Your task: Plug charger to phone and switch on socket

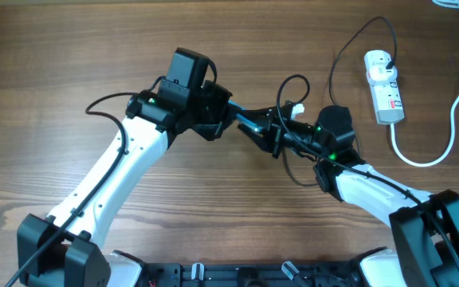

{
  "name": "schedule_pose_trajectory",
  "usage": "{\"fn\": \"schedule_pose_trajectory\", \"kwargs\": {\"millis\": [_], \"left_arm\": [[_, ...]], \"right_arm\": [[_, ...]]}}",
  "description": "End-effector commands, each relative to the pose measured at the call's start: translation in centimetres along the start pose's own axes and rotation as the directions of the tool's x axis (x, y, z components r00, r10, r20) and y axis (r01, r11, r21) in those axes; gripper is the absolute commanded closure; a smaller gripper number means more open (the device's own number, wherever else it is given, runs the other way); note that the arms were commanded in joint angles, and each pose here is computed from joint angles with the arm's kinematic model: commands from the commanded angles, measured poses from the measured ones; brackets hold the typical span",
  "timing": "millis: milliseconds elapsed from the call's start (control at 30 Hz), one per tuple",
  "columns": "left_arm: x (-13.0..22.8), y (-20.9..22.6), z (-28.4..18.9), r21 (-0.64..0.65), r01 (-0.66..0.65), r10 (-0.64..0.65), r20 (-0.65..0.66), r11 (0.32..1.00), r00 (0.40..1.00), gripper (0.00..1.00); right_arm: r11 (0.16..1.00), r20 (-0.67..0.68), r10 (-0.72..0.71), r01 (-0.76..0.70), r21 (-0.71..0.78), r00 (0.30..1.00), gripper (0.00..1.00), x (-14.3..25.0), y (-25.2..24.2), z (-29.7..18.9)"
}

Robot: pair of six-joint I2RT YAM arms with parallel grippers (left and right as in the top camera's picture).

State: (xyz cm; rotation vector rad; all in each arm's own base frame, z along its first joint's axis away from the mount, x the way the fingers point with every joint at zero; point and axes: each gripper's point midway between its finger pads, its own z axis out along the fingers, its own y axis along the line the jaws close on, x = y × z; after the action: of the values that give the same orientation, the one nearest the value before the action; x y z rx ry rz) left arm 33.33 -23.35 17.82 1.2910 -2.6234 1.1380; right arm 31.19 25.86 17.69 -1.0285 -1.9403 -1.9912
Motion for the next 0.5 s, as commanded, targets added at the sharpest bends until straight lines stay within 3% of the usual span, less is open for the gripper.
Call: {"fn": "schedule_pose_trajectory", "kwargs": {"millis": [0,100,133,233,300,367,400,467], "left_arm": [[-0.4,-0.1,-1.1,0.028,-0.07,0.072,-0.091,0.997,0.993,0.96],[-3.4,1.4,-2.9,0.016,-0.11,0.111,-0.086,0.994,0.99,0.96],[-5.2,2.7,-4.4,0.016,-0.118,0.119,-0.104,0.993,0.987,0.96],[-5.2,2.6,-6.8,0.127,-0.11,0.136,-0.219,0.986,0.966,0.96],[-5.3,1.8,-8.3,0.22,-0.111,0.168,-0.263,0.969,0.95,0.96],[-5.8,2.1,-8.7,0.22,-0.1,0.156,-0.256,0.97,0.954,0.96],[-5.8,2.2,-8.7,0.221,-0.109,0.165,-0.256,0.969,0.953,0.96],[-5.6,2.6,-8.7,0.209,-0.107,0.162,-0.267,0.972,0.95,0.96]], "right_arm": [[0.999,-0.045,-0.006,0.008,0.043,0.999,0.61,0.9,-0.9,0.3],[0.996,-0.017,-0.001,0.003,0.093,1.0,0.54,0.2,-2.4,0.2],[0.99,0.004,-0.07,0.069,0.124,0.998,0.48,-0.5,-3.3,0.1],[0.947,0.031,-0.288,0.28,0.155,0.957,0.38,-1.7,-4.0,-0.1],[0.859,0.04,-0.487,0.471,0.199,0.872,0.19,-2.8,-4.6,-0.3],[0.722,0.001,-0.667,0.646,0.246,0.745,0.09,-3.5,-5.4,-0.5],[0.671,-0.025,-0.714,0.695,0.26,0.699,0.09,-3.6,-5.8,-0.6],[0.613,-0.091,-0.756,0.75,0.248,0.648,0.2,-3.0,-6.5,-0.7]]}}
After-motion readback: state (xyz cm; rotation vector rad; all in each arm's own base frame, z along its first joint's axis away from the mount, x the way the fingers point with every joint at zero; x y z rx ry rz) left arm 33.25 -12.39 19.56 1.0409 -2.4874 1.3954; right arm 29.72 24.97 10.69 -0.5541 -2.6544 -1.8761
